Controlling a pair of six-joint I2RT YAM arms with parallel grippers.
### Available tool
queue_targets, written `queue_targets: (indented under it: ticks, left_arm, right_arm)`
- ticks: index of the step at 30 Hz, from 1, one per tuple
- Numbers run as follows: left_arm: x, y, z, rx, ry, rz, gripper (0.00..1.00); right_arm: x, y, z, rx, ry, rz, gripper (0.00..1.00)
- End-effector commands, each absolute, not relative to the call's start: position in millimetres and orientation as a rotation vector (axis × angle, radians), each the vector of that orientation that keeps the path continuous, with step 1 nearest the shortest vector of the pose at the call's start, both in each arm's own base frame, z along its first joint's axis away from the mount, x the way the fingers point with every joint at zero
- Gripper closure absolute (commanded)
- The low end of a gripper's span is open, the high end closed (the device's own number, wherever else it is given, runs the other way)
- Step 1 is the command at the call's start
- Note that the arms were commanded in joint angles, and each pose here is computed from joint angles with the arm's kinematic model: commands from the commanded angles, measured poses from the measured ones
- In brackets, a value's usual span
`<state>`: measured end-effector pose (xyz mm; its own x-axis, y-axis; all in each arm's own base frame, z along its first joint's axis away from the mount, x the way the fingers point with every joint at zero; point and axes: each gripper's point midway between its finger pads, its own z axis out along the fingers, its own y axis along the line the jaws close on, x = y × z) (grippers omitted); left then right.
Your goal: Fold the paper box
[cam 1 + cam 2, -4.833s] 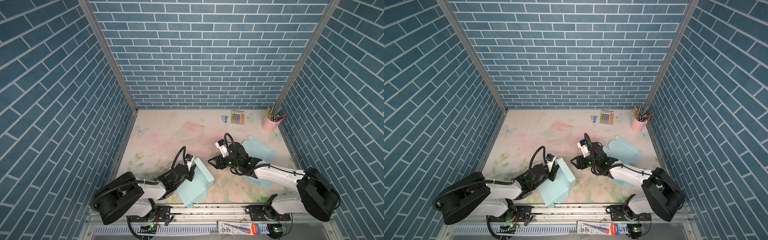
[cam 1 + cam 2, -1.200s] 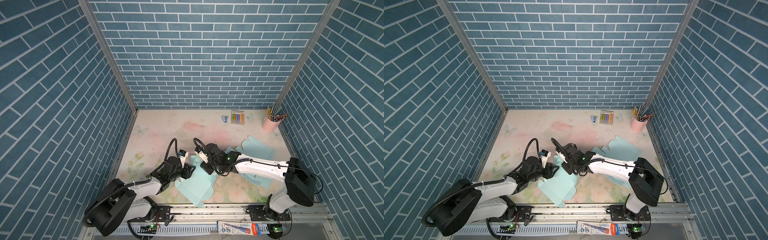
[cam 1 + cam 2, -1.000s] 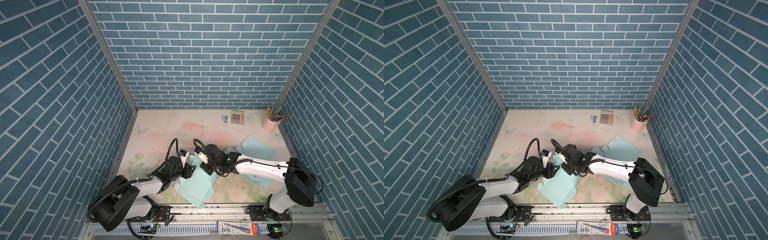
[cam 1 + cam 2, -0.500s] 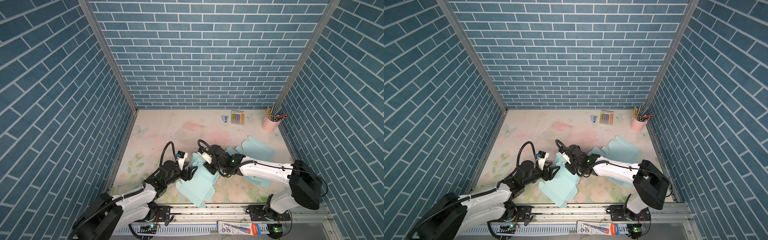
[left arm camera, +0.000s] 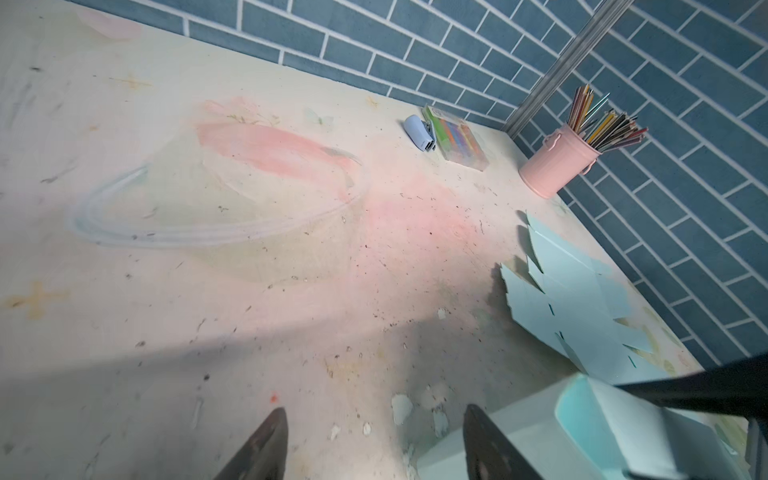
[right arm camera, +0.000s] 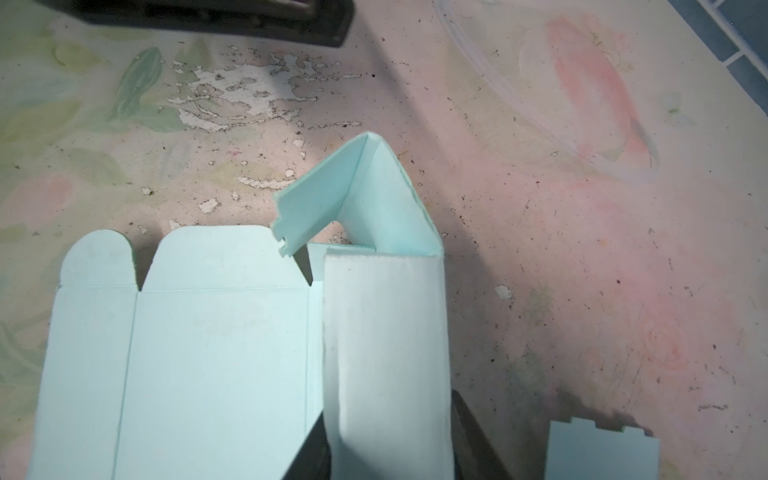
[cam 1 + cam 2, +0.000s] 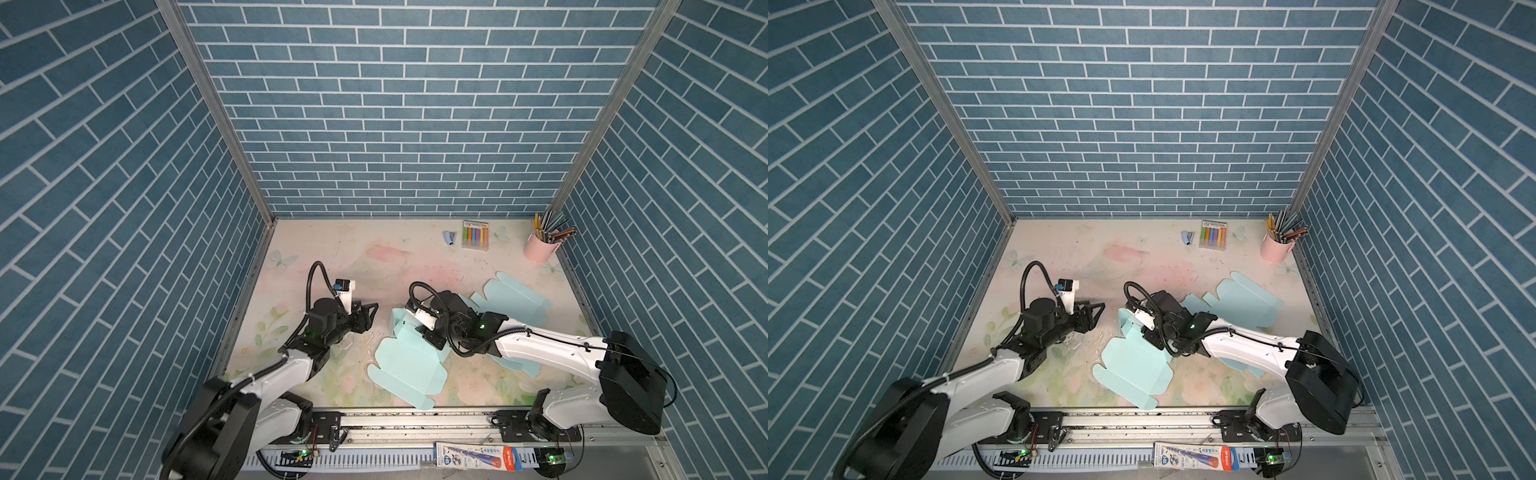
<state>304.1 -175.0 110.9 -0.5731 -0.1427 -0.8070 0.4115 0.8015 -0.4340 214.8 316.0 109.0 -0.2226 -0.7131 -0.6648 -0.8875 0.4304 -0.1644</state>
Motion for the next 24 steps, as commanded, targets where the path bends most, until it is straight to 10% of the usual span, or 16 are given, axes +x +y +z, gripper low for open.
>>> queue_targets:
  ticks: [1, 24]
  left_arm:
    - [313.7, -190.8, 99.9, 0.297, 2.094, -0.761, 0.34]
    - [233.8, -241.6, 67.6, 0.554, 2.136, -0.886, 0.34]
  right_arm:
    - [220.2, 315.9, 109.6, -1.414, 1.953, 0.26, 0.7]
    - [209.1, 324.6, 111.6, -1.491, 1.873, 0.298, 0.7]
